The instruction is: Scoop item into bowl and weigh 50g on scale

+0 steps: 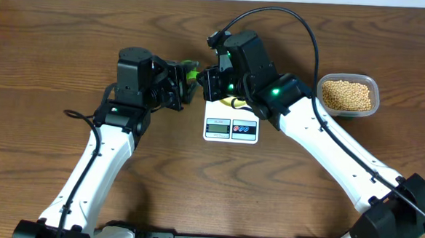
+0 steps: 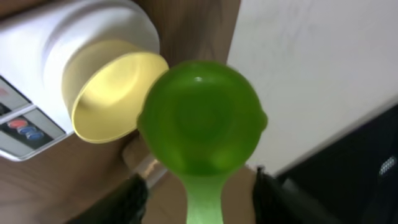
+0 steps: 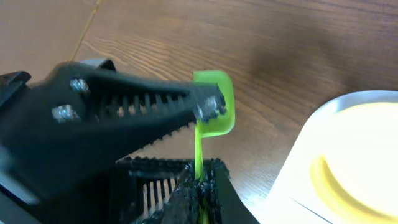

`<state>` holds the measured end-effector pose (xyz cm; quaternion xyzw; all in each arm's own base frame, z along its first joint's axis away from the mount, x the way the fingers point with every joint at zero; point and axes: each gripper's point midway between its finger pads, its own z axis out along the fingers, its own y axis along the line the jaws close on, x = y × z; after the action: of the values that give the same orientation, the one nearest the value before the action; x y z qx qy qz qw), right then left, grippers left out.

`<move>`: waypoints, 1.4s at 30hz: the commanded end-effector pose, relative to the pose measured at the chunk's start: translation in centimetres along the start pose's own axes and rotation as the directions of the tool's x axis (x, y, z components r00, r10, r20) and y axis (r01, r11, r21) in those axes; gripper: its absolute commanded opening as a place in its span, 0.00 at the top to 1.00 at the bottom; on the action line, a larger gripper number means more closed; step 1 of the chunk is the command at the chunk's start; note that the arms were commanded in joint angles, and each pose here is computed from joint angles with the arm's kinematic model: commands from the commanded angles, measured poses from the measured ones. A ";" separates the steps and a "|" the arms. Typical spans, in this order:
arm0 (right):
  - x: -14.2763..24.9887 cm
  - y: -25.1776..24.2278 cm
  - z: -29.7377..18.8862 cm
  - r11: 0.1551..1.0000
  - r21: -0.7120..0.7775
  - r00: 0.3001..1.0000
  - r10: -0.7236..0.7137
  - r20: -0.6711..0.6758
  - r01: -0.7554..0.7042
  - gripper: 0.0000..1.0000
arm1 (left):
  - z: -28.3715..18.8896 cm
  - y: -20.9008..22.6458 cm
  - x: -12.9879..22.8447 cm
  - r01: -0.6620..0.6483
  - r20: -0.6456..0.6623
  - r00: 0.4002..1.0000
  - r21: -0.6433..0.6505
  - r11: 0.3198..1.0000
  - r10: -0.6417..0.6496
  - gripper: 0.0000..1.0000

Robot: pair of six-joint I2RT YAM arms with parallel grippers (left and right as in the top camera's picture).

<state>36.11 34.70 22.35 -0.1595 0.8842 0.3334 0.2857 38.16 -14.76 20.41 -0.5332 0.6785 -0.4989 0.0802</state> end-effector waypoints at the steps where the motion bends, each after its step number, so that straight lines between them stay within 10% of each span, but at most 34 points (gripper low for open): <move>1: -0.3 -0.3 0.3 0.999 0.014 0.999 -0.043 0.005 0.043 0.99 | -0.1 -0.4 0.2 -0.104 0.004 0.995 0.011 0.994 0.104 0.39; 22: -4.0 -11.7 -11.1 0.906 0.419 0.995 0.083 -0.050 -0.055 0.99 | -0.3 -0.6 -1.9 -0.664 0.109 0.738 -0.062 0.746 0.666 0.21; 42: 0.1 -28.0 -23.7 0.643 0.675 0.892 0.448 0.053 -0.363 0.99 | -0.3 0.0 -2.1 -0.699 0.090 0.703 -0.090 0.709 0.705 0.21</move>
<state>39.66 -0.42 22.63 0.1360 0.9723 0.0480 0.1839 38.68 -13.06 19.28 -0.2744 0.8343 -0.3880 0.2794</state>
